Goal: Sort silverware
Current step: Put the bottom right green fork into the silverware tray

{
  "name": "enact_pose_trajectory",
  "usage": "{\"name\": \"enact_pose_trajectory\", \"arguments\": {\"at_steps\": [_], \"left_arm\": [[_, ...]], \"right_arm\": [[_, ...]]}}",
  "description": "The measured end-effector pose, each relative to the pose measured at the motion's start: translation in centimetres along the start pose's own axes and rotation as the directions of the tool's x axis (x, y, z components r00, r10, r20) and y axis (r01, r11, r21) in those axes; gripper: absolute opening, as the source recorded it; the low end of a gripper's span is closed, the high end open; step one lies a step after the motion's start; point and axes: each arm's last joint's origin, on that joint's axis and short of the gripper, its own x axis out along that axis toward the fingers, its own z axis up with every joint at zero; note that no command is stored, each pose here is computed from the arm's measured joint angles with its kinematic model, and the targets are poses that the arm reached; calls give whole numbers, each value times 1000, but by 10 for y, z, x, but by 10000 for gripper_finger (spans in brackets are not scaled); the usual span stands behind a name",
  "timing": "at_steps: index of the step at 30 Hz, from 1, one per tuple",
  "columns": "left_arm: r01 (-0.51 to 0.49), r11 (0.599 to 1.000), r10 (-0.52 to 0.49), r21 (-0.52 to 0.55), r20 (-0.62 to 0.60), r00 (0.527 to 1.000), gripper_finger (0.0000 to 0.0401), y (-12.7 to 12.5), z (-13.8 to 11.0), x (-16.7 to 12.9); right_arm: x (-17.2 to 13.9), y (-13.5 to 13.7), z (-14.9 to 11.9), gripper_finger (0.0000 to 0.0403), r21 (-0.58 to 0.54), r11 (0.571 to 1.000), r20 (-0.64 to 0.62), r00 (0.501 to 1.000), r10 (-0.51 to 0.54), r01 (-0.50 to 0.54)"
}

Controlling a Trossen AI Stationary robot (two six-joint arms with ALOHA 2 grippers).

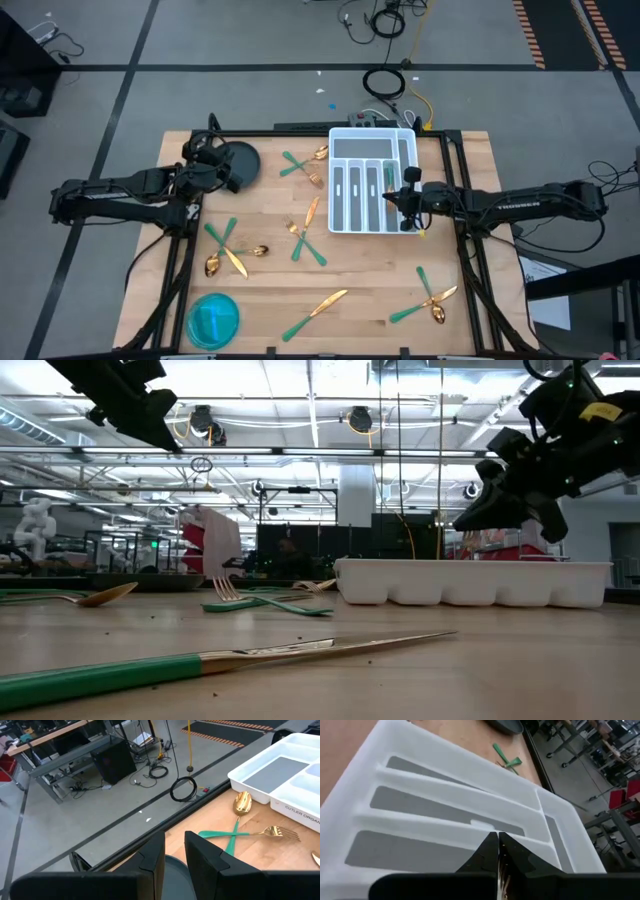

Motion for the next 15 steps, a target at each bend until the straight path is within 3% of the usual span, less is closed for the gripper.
{"name": "enact_pose_trajectory", "arguments": {"at_steps": [15], "left_arm": [[0, 1000, 0, 1, 0, 1000, 83, 0, 0, 0]], "right_arm": [[0, 7, -29, 0, 19, 1000, 57, 998, -7, 6]]}}
